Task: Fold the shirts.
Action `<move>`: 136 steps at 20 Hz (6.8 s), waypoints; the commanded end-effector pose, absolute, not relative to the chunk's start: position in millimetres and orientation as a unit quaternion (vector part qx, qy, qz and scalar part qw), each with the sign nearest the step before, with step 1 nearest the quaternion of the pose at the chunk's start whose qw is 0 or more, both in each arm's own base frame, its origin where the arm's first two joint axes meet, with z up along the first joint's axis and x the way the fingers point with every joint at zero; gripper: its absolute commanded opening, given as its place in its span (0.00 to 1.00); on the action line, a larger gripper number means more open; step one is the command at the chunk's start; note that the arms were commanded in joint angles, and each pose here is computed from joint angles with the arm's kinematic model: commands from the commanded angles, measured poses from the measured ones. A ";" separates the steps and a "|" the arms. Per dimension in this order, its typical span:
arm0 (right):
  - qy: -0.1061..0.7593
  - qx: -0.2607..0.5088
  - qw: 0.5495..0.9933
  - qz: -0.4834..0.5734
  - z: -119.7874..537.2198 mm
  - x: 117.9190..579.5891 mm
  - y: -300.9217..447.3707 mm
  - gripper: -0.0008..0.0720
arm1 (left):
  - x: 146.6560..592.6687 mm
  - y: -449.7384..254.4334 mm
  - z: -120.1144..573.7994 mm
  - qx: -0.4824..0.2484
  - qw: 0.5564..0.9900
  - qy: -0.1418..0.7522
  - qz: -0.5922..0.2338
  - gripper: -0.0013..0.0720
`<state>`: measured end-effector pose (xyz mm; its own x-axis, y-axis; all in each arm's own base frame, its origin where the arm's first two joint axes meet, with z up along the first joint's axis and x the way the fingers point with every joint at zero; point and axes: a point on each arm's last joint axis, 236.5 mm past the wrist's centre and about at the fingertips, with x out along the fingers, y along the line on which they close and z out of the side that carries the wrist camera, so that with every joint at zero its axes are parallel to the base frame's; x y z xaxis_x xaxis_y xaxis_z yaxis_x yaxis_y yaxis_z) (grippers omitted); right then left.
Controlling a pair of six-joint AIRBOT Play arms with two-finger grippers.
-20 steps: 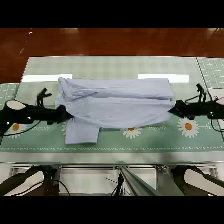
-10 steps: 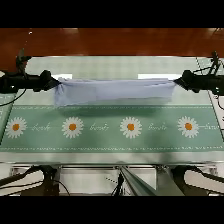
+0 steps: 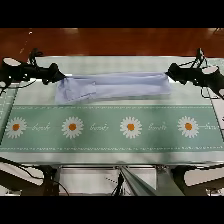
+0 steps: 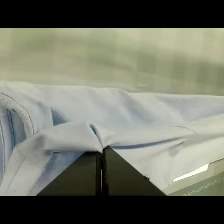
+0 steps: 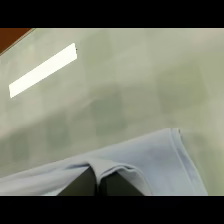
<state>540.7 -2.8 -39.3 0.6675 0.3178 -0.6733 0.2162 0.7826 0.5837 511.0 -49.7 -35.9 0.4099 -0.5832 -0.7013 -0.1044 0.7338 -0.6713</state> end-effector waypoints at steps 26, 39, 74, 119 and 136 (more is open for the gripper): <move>0.453 0.400 0.785 0.137 -74.4 531.3 49.0 0.04 | 468.1 -91.8 68.1 -0.342 0.731 0.513 -0.292 0.63; 0.426 0.177 0.873 0.156 138.7 424.2 78.0 0.04 | 438.3 -266.8 52.4 -0.220 0.732 0.506 -0.399 0.04; 0.371 0.081 0.877 0.294 134.7 408.6 271.8 0.04 | 439.8 -11.8 230.4 -0.222 0.920 0.276 -0.170 0.04; 0.522 0.421 0.713 0.202 -40.4 371.4 189.1 0.04 | 396.4 -2.7 163.1 -0.254 0.879 0.370 -0.161 0.05; 0.451 0.392 0.755 -0.268 125.0 194.2 -200.3 0.04 | 445.5 -86.5 159.4 -0.219 0.895 0.328 -0.207 0.05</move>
